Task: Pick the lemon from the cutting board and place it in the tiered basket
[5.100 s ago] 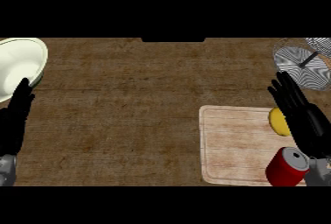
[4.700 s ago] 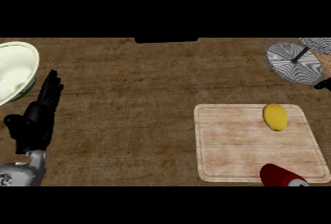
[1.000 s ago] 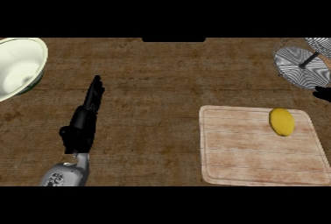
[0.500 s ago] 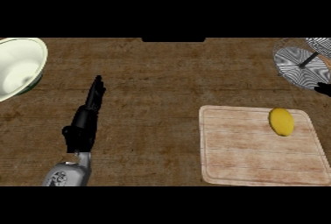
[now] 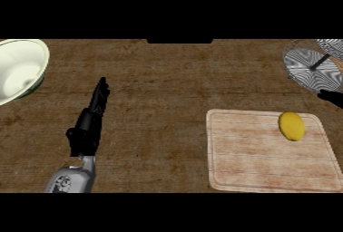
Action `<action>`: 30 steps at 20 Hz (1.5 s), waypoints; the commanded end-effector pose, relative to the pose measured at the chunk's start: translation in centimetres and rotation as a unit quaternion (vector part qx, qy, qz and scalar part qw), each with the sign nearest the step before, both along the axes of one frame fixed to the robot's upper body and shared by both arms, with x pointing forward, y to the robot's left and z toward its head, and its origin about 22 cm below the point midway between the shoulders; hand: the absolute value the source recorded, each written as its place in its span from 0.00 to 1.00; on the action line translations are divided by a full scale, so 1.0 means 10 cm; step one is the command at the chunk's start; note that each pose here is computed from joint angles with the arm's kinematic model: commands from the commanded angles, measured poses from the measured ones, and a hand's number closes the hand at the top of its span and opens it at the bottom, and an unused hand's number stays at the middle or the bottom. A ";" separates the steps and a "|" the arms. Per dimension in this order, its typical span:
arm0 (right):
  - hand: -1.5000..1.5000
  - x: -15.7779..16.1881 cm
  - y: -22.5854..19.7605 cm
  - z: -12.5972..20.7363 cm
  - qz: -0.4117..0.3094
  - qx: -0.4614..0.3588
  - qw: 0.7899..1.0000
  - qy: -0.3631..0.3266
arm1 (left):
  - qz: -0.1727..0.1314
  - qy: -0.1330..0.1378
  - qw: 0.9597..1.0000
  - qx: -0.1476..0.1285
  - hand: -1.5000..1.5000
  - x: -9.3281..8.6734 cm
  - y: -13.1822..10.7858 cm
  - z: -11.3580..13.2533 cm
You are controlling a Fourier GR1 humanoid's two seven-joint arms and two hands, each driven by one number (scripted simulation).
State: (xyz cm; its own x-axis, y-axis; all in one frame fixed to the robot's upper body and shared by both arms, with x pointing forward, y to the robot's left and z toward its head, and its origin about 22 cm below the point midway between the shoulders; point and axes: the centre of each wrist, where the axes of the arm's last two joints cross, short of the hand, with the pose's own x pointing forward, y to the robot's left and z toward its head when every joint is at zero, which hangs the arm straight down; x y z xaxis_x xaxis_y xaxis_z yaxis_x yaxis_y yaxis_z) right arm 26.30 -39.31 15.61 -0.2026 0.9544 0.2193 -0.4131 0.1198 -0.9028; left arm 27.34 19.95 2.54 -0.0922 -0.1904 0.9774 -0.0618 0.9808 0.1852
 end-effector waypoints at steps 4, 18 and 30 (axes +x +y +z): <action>0.00 0.12 -0.03 -0.30 0.007 0.010 1.000 0.014 | 0.006 0.001 1.000 -0.007 0.50 -0.10 -0.01 -0.04; 0.00 0.31 0.30 -0.39 0.005 0.006 1.000 0.029 | -0.003 0.004 1.000 -0.002 0.50 -0.06 -0.01 0.14; 0.00 0.34 0.11 -0.65 0.002 0.017 0.999 0.046 | -0.004 0.001 1.000 0.004 0.50 0.02 0.08 0.14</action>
